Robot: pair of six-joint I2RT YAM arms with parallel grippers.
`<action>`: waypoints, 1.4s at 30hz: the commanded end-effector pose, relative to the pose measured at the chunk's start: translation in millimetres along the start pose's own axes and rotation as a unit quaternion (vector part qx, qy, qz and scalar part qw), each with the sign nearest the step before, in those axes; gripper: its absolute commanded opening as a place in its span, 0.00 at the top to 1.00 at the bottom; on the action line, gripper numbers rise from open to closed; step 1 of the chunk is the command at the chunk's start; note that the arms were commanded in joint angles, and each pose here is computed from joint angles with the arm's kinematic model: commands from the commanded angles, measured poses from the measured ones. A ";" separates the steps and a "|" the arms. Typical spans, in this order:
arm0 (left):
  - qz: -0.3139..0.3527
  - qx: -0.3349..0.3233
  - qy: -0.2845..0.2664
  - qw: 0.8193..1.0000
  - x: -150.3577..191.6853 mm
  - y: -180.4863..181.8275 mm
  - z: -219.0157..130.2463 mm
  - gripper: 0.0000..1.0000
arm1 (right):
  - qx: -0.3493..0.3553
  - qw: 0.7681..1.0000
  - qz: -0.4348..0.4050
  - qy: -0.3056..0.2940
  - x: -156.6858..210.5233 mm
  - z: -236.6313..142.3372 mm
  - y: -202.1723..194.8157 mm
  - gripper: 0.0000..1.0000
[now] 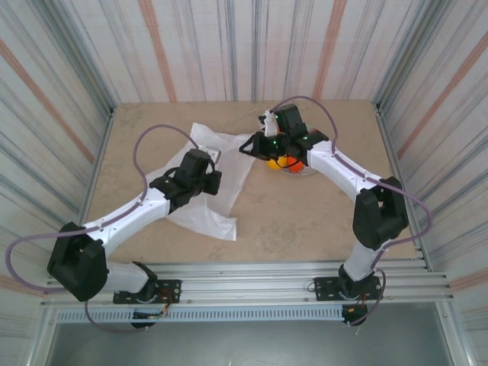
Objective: Place the fruits into the plastic bag
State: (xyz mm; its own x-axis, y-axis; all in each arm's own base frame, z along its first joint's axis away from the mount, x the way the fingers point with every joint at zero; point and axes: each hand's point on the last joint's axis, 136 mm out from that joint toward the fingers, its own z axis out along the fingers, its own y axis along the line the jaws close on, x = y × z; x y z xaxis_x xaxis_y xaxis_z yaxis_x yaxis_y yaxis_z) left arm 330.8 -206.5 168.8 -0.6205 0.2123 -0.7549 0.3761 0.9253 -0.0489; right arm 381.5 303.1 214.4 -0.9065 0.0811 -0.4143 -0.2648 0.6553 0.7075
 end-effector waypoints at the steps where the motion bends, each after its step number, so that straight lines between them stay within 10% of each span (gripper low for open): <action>1: -0.038 0.020 -0.043 0.998 -33.7 -0.9 -22.0 1.00 | 0.112 0.992 -0.038 -0.033 -14.7 -38.0 -32.5 0.50; 13: -0.142 0.073 -0.100 0.982 -57.8 9.9 -72.2 1.00 | 0.054 0.968 -0.170 -0.175 47.8 -81.0 -4.2 0.07; 42: -0.165 0.096 -0.110 0.975 -69.6 5.1 -74.8 1.00 | 0.093 0.972 -0.063 -0.208 152.2 -34.9 -79.7 0.09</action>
State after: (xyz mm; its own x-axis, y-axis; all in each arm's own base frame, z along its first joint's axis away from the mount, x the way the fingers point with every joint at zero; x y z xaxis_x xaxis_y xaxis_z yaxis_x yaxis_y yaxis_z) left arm 321.3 -191.4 255.2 -0.5923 -0.1503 -0.7916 0.3061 0.8668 -0.3936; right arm 250.7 229.8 110.1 -0.6618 0.1758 -0.7288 -0.3089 0.8218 0.4787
